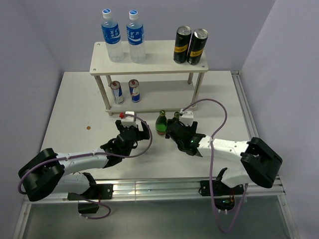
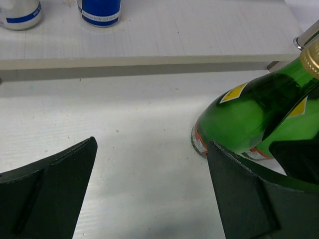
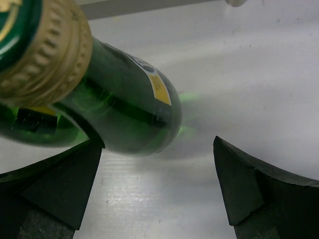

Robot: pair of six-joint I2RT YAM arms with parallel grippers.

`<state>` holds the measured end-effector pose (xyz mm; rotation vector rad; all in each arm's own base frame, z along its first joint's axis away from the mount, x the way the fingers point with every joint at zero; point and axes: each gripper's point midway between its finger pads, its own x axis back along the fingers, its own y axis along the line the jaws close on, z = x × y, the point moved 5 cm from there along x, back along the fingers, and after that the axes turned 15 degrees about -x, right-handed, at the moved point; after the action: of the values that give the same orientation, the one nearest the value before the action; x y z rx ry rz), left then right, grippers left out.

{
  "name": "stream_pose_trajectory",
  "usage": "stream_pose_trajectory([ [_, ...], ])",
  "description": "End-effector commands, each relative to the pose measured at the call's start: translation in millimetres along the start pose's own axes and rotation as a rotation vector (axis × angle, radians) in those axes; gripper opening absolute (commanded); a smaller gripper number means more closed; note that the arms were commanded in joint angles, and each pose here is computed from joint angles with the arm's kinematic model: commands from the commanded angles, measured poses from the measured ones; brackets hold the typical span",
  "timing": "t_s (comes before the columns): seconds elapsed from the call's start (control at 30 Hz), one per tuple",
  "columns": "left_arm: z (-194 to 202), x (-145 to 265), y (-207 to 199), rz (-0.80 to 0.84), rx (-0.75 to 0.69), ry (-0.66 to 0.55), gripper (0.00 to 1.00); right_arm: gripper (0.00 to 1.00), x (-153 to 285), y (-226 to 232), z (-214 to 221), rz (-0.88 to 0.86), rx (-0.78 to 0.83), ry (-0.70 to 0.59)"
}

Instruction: Place and organize the beverage onto the shelf

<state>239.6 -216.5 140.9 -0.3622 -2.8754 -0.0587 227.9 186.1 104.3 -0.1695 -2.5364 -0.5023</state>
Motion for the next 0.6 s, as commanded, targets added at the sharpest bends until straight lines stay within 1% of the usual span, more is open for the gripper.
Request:
stream_pose_trajectory([
  [0.0,-3.4,1.9,-4.3,0.0,0.047,-0.029,0.99,1.0,-13.4,20.8,-10.8,-0.035,-0.056,-0.032],
  [0.03,-3.6,1.3,-5.8,0.003,0.05,-0.031,0.99,1.0,-16.9,27.9,-14.7,-0.053,-0.078,-0.05],
  [0.13,-0.5,0.8,-8.2,0.008,0.044,-0.025,0.99,1.0,-26.8,29.7,-11.5,-0.029,-0.068,-0.068],
  [0.4,4.5,2.9,-11.3,0.019,0.043,-0.027,0.99,0.99,-49.4,27.5,-11.9,-0.008,-0.091,-0.156],
  [0.5,5.3,3.2,-11.8,0.023,0.047,-0.03,0.99,0.96,-56.8,26.5,-14.8,-0.006,-0.099,-0.194],
  [0.57,6.6,3.1,-12.2,0.024,0.046,-0.03,0.99,0.91,-61.0,24.6,-14.2,0.004,-0.1,-0.204],
])
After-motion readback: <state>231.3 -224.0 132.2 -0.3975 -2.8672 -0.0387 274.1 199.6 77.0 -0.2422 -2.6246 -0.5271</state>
